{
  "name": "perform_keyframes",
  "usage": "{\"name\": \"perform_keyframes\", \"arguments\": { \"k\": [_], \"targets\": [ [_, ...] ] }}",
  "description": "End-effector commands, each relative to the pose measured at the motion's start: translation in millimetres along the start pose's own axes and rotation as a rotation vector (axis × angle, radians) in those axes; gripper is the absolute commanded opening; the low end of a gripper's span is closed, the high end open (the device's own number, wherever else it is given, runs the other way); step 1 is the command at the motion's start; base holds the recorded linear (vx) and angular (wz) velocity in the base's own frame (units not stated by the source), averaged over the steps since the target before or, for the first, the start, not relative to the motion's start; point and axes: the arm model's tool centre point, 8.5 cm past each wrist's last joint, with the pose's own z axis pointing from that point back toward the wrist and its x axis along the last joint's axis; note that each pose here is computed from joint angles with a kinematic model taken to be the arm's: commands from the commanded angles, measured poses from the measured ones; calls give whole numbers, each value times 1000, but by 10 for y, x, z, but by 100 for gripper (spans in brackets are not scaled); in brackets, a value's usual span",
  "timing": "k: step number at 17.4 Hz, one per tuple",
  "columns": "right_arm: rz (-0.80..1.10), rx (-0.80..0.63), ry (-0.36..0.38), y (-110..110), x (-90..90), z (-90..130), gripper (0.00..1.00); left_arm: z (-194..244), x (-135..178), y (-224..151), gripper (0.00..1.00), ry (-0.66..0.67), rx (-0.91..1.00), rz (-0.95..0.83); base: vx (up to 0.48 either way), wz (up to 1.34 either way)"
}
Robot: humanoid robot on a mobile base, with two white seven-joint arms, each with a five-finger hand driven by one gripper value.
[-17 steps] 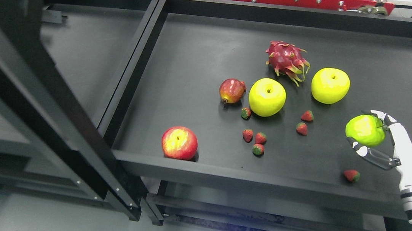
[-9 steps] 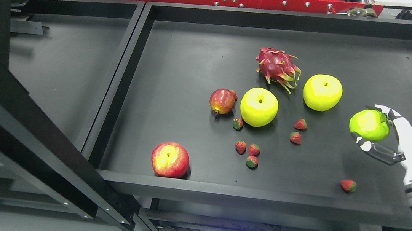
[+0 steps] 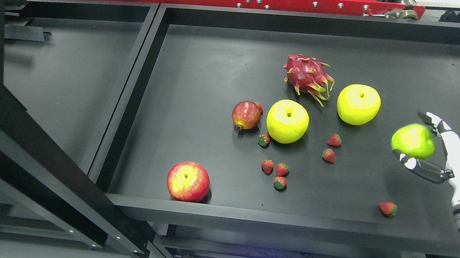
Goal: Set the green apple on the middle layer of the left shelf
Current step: 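Lower the apple onto the shelf and open the right hand, then withdraw the open right hand upward away from the apple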
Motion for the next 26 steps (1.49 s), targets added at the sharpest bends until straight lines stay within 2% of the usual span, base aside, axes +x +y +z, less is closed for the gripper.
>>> {"name": "perform_keyframes", "arguments": {
  "k": [1,3,5,7,8,10,12,15,26],
  "targets": [
    [-20,0,-1,33,26,-45,100,16,143,106,100,-22,16,-5,0,0],
    [-47,1,-25,75,94,-107,100,16,143,106,100,-22,16,-5,0,0],
    [-188,23,-63,331,223,-135,100,16,143,106,100,-22,16,-4,0,0],
    [-380,23,-95,657,434,-183,100,16,143,106,100,-22,16,-5,0,0],
    [-413,40,-103,747,513,-231,100,16,143,106,100,-22,16,-5,0,0],
    [-517,56,-77,964,627,-261,100,16,143,106,100,-22,16,-5,0,0],
    [-708,19,-22,1090,658,-266,100,16,143,106,100,-22,16,-5,0,0],
    [-770,70,-2,1301,715,-210,100,16,143,106,100,-22,16,-5,0,0],
    [-778,64,-6,1292,719,-173,100,16,143,106,100,-22,16,-5,0,0]
  ]
}}
